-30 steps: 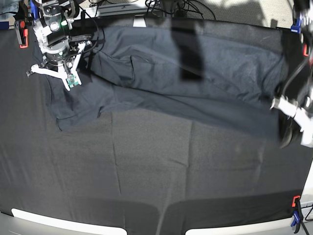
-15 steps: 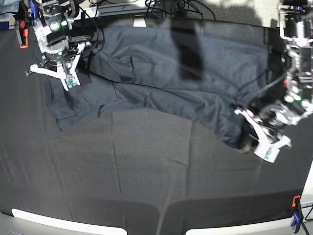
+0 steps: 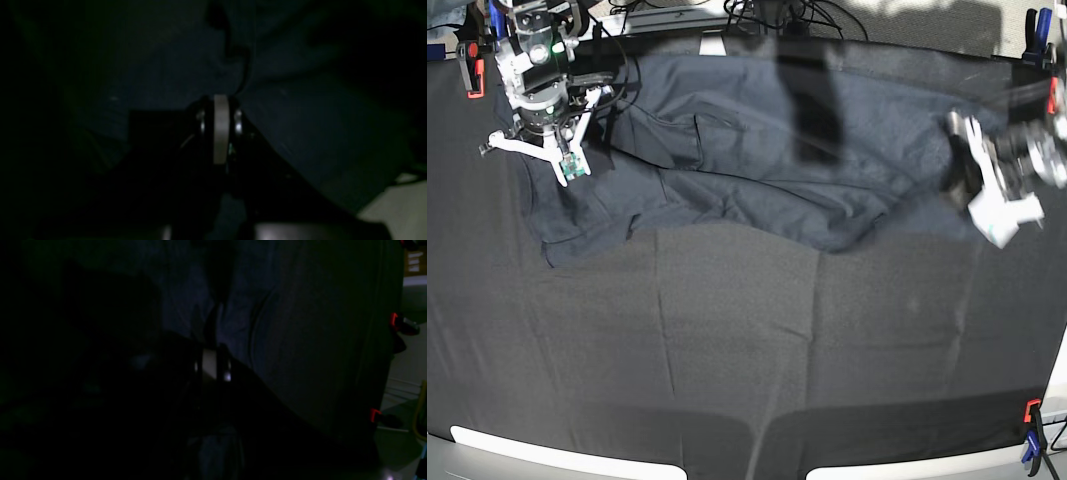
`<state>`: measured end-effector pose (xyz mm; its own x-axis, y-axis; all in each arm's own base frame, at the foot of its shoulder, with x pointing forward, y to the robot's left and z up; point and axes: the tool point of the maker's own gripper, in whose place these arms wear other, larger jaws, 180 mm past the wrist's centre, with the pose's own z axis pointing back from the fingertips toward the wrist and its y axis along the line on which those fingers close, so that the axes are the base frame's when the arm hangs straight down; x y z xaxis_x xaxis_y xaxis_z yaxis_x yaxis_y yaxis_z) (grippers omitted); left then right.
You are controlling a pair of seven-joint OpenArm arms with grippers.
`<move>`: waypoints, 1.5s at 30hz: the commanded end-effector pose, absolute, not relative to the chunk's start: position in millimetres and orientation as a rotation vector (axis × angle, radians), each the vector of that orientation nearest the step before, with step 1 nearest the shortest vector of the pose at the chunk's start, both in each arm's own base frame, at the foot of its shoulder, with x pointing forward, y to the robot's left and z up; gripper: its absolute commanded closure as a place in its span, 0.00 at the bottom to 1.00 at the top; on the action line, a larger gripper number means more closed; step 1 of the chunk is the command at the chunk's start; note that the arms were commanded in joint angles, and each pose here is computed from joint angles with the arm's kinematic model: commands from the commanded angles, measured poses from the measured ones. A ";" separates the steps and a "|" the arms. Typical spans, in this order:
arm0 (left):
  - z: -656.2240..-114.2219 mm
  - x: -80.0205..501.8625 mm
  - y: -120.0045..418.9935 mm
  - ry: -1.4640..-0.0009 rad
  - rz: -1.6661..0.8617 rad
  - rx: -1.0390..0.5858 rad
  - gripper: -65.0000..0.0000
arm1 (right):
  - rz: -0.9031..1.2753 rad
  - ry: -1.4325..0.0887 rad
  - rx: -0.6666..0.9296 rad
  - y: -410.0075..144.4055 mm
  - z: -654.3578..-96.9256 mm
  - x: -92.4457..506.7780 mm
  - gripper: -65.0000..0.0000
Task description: Layout the t-shirt on the table in an organized manner, then fold the t-shirt properly
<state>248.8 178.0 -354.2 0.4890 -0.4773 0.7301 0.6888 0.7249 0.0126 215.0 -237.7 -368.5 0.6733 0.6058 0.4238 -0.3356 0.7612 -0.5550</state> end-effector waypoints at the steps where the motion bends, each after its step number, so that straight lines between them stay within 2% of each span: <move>1: -343.6 253.1 185.3 -0.807 -0.732 -0.279 1.00 | 0.552 -0.668 -0.491 -241.7 -357.1 221.5 1.00; 5: -357.0 241.2 214.4 -0.712 -0.724 -0.175 1.00 | 0.552 -0.668 -0.492 -241.8 -357.1 221.5 1.00; 12: -365.9 213.5 244.6 -0.651 -0.654 -0.133 1.00 | 0.570 -0.663 -0.536 -247.1 -354.1 222.4 1.00; 21: -374.0 198.4 249.4 -0.602 -0.644 -0.131 1.00 | 0.594 -0.649 -0.571 -255.8 -350.8 223.0 1.00; 27: -365.4 201.1 231.4 -0.657 -0.582 -0.245 1.00 | 0.583 -0.569 -0.578 -265.3 -356.3 213.5 1.00; 28: -364.5 201.5 230.1 -0.662 -0.577 -0.254 1.00 | 0.582 -0.547 -0.567 -265.4 -359.3 210.2 0.98; 31: -364.3 201.5 229.6 -0.663 -0.576 -0.258 1.00 | 0.594 -0.526 -0.574 -266.8 -360.5 207.9 0.64; 33: -364.3 201.5 229.5 -0.663 -0.575 -0.258 1.00 | 0.600 -0.525 -0.598 -269.8 -358.3 208.9 0.52; 36: -364.3 201.5 229.4 -0.663 -0.575 -0.258 1.00 | 0.618 -0.602 -0.565 -258.6 -352.9 218.2 0.52; 41: -364.5 201.5 228.8 -0.664 -0.573 -0.260 1.00 | 0.601 -0.847 -0.382 -205.9 -309.2 240.4 0.52; 45: -364.8 201.3 228.2 -0.665 -0.571 -0.262 1.00 | 0.545 -0.977 -0.280 -184.3 -280.7 265.7 0.52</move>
